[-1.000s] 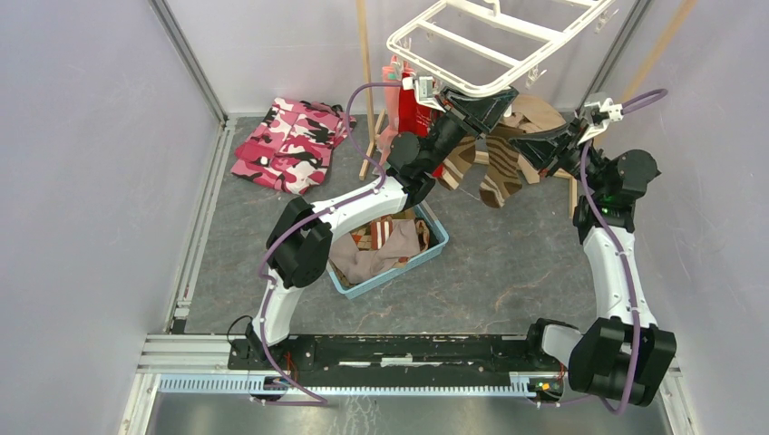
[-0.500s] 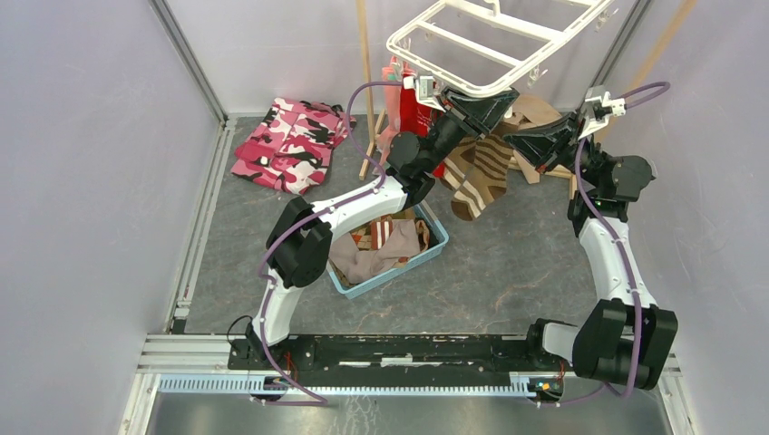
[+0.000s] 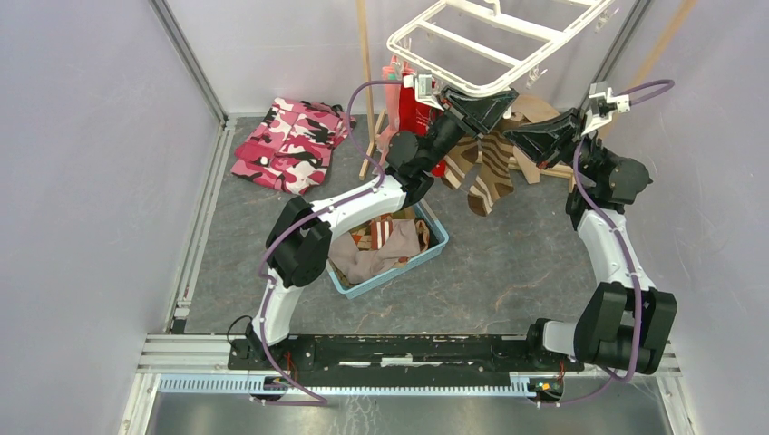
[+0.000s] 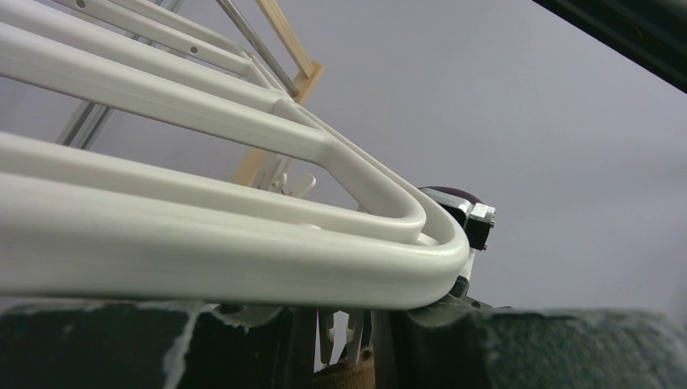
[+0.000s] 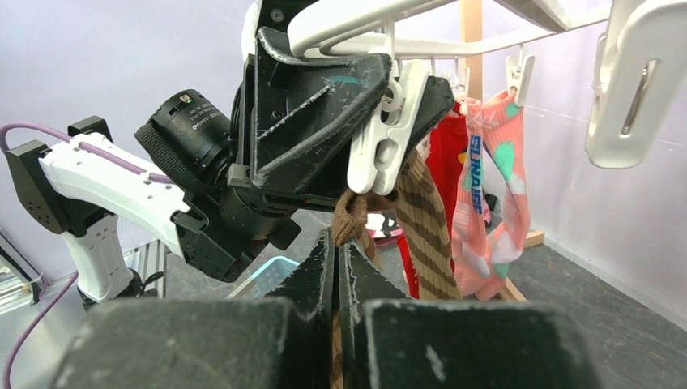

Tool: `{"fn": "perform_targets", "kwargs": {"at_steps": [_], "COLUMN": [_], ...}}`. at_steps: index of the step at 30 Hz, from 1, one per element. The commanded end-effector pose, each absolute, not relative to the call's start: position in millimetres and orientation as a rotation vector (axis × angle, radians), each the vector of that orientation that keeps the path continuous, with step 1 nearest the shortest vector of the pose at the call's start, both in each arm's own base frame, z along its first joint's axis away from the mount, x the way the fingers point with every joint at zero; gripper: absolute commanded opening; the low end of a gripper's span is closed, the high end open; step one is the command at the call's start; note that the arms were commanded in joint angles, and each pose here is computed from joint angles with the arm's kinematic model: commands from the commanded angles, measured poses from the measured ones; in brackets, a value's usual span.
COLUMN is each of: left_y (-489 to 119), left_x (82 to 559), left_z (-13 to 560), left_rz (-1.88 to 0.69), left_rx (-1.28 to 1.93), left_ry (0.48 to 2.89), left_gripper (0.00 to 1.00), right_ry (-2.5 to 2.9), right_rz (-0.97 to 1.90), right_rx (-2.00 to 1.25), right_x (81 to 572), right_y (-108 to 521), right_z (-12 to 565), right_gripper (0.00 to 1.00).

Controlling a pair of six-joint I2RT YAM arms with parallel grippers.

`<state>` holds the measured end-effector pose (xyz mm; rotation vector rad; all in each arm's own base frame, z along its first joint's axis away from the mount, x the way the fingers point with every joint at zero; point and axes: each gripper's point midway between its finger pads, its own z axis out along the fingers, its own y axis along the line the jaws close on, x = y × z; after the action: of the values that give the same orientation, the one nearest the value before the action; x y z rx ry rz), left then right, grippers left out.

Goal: Clip the socks to the hanger
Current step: Clamp the sock onto the hanger.

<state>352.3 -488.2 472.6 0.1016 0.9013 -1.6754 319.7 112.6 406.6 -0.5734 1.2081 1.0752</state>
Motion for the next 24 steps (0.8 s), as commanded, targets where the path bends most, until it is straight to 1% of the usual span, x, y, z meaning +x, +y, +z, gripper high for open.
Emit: {"fn": "perform_targets", "kwargs": {"at_steps": [1, 15, 24], "left_y": [-455.8, -457.1, -457.5], "left_x": [332.7, 333.4, 332.9], "left_z": [528.8, 526.2, 525.7], "left_rz": [-1.735, -1.755, -1.768], "left_rx": [0.094, 0.102, 0.108], "left_ry": [0.751, 0.757, 0.759], "left_gripper": [0.02, 0.02, 0.02], "right_ry": [1.112, 1.077, 1.087], "right_rz": [1.052, 1.076, 1.042], "right_rx": [-0.626, -0.626, -0.601], "right_x": [311.9, 316.1, 320.6], "right_y": [114.7, 110.5, 98.0], "right_z": [430.3, 437.8, 435.9], "right_gripper": [0.0, 0.0, 0.0]}}
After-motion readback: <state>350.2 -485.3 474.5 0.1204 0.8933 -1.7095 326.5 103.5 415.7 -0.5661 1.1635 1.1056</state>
